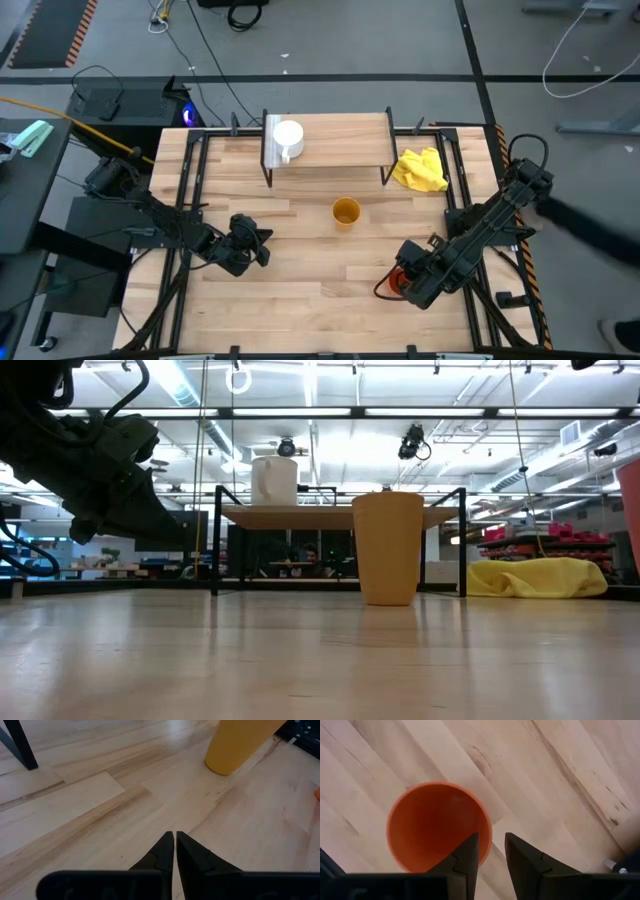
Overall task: Stack small to large cups/mugs on shelf
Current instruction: Put the orange cup on the shelf
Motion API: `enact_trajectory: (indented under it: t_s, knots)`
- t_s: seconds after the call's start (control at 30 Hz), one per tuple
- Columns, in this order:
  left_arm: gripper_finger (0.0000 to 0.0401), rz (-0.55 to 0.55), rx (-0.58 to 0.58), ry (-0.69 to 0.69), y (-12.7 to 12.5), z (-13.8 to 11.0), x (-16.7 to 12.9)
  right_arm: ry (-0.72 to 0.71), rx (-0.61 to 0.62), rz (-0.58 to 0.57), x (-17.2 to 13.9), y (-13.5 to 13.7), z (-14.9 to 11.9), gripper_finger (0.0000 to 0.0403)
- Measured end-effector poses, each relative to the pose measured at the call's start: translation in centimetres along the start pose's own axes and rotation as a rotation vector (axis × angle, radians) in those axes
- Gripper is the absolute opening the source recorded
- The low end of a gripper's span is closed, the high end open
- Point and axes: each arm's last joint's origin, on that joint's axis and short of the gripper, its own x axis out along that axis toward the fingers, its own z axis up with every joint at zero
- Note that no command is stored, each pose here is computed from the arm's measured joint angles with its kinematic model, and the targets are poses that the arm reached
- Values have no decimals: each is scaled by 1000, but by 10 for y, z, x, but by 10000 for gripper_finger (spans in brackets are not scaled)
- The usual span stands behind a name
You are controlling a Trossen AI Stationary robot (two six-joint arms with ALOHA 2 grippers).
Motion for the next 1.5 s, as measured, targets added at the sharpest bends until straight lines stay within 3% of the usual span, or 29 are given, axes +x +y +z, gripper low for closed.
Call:
enact_trajectory:
  t_s: [0.47, 0.77, 1.17, 1.5]
  knots:
    - [26, -1, 0, 1, 0, 0, 0, -1, -1, 13, 5, 4, -1, 103]
    - [23, -3, 0, 7, 0, 0, 0, 47, -11, 19, 32, -1, -8, 103]
    - [26, -3, 0, 7, 0, 0, 0, 44, -15, 41, 27, 2, -7, 102]
    - [17, -3, 0, 7, 0, 0, 0, 55, 6, 38, 28, 1, -1, 46]
